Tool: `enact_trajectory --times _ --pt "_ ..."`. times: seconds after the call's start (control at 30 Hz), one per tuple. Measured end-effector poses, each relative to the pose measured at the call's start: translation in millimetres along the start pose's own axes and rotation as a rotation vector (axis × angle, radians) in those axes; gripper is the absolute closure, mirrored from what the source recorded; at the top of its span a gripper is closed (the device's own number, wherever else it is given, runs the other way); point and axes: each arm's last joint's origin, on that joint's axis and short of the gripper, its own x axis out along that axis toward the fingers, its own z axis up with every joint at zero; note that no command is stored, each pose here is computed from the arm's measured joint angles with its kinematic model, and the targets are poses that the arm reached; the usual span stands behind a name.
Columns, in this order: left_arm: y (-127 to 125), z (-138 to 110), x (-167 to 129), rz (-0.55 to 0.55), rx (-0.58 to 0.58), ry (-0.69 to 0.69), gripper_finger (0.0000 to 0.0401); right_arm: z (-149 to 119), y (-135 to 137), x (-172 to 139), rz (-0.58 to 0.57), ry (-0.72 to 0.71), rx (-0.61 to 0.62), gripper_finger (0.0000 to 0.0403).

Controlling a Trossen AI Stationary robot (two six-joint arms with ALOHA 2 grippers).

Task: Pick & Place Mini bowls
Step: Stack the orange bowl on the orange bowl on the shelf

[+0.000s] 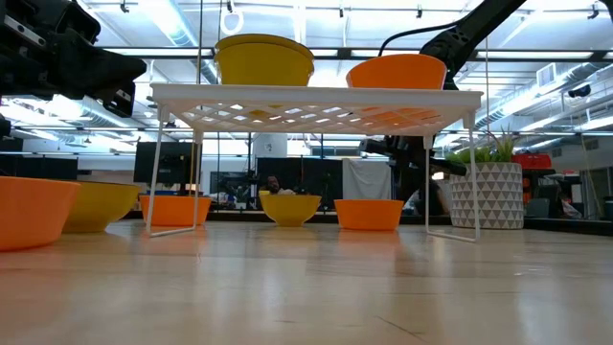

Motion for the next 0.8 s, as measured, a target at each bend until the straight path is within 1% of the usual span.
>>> enact_trajectory --times 0.43,0.8 --pt "0.0 0.1 0.0 0.000 0.000 0.000 0.0378 0.5 -0.4 -1.3 -0.008 -0.015 -0.033 0.0402" --pt "0.0 0.2 0.0 0.000 0.000 -0.001 0.0378 6.4 -3.5 -17.8 0.035 -0.049 -0.024 0.0403"
